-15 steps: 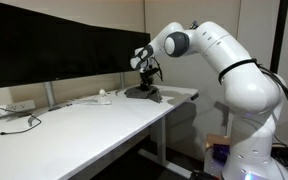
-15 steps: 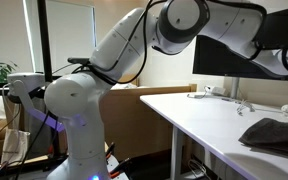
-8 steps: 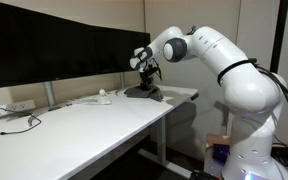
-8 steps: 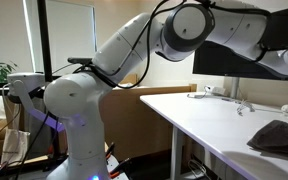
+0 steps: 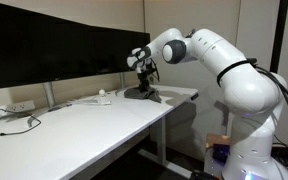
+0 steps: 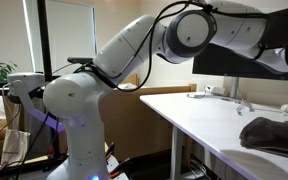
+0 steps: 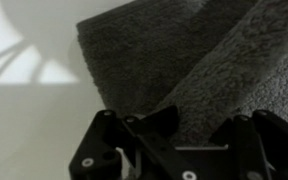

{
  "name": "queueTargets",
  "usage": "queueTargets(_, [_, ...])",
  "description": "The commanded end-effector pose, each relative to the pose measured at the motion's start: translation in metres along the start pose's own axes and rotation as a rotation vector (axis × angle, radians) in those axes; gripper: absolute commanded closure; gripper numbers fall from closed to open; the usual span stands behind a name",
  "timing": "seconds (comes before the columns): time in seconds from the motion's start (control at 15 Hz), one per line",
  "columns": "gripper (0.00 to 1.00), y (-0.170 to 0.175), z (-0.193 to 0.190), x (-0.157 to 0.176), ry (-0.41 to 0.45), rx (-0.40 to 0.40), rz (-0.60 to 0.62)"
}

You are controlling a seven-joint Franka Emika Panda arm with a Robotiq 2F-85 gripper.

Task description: Wipe the desk with the cloth

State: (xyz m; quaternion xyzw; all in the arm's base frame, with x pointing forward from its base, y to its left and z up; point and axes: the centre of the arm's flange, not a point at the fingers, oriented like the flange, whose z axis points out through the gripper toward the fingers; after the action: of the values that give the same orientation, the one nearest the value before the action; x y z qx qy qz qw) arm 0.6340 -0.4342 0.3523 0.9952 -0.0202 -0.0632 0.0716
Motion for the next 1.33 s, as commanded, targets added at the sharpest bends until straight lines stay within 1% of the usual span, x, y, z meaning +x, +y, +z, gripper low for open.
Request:
queueTargets(0.0, [0.92,-0.098,0.002,0.004,-0.018,0.062,-0.088])
queueTargets(0.27, [0.93,-0.205,-0.011,0.027,-0.032,0.080,-0.169])
queueTargets(0.33, [0.92,-0.226,-0.015,0.029,-0.034,0.085,-0.179])
queueTargets(0.53, [0.93,-0.264,-0.023,0.035,-0.040,0.088,-0.201])
queueTargets(0.67, [0.93,-0.271,-0.025,0.035,-0.042,0.083,-0.205])
queueTargets(0.8, [0.92,-0.267,-0.025,0.033,-0.044,0.079,-0.200])
queueTargets(0.93, [0.93,-0.251,-0.025,0.033,-0.036,0.071,-0.182])
queueTargets(1.27, [0.93,-0.166,-0.015,0.025,-0.040,0.060,-0.073])
